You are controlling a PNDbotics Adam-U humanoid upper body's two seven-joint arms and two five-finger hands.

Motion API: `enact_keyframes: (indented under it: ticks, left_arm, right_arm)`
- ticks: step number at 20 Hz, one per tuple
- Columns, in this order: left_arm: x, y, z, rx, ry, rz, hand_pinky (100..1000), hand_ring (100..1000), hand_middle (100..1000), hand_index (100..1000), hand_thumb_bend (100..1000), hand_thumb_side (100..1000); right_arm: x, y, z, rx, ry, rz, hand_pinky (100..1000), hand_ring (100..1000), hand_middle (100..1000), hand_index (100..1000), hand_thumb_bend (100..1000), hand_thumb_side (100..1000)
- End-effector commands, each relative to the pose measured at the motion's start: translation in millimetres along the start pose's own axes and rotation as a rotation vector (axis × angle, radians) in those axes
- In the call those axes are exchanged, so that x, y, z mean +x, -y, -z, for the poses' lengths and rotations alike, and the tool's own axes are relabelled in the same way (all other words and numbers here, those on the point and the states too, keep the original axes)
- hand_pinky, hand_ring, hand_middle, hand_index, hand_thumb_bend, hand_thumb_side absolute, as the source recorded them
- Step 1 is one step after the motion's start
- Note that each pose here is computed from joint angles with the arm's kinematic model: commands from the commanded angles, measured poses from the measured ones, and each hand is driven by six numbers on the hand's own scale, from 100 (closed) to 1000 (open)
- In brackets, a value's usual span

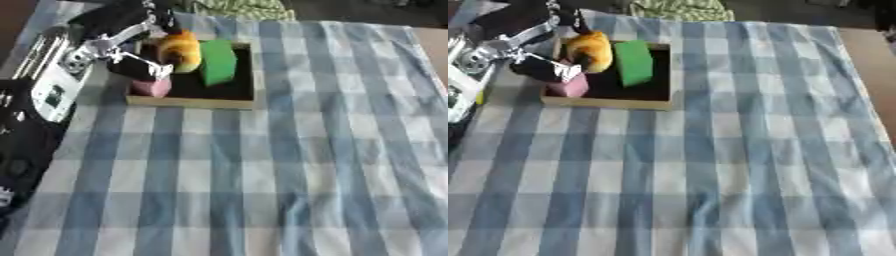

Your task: Pick up objects on the table and place them in the box.

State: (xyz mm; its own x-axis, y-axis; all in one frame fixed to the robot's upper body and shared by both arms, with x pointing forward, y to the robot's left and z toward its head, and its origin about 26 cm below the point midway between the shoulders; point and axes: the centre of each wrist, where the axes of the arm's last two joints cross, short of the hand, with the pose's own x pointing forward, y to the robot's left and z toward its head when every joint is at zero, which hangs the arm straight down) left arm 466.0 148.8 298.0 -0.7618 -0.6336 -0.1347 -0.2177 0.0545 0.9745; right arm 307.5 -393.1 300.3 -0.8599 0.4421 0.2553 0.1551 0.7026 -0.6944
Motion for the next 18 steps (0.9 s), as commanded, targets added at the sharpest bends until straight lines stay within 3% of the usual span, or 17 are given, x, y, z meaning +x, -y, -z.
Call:
enact_keyframes:
  ticks: [1, 7, 12, 14, 18]
  left_arm:
    - [-2.3, -10.6, 0.4, 0.025, -0.009, 0.014, 888, 698, 602, 690, 100, 244]
    - [-7.1, -3.8, -1.3, 0.025, -0.063, 0.004, 905, 723, 626, 721, 100, 245]
    - [-10.2, 0.6, -1.6, 0.025, -0.106, 0.0, 986, 848, 776, 877, 100, 255]
    - [-10.3, 0.5, -1.5, 0.026, -0.108, -0.002, 1000, 892, 830, 915, 100, 244]
    - [-9.9, -1.5, -1.5, 0.022, -0.105, -0.007, 1000, 910, 855, 935, 100, 246]
  right_arm:
    - [5.3, 9.5, 3.1, 0.003, 0.016, -0.025, 1000, 1000, 481, 929, 100, 470]
    - [4.3, 8.2, 1.8, 0.007, 0.009, -0.019, 1000, 1000, 480, 929, 100, 470]
    - [2.2, 7.3, -0.7, 0.011, 0.001, -0.014, 1000, 1000, 480, 929, 100, 471]
    - [1.5, 7.2, -1.6, 0.013, -0.002, -0.012, 1000, 1000, 480, 929, 100, 470]
    - [0.5, 6.9, -2.7, 0.015, -0.005, -0.008, 1000, 1000, 480, 929, 100, 470]
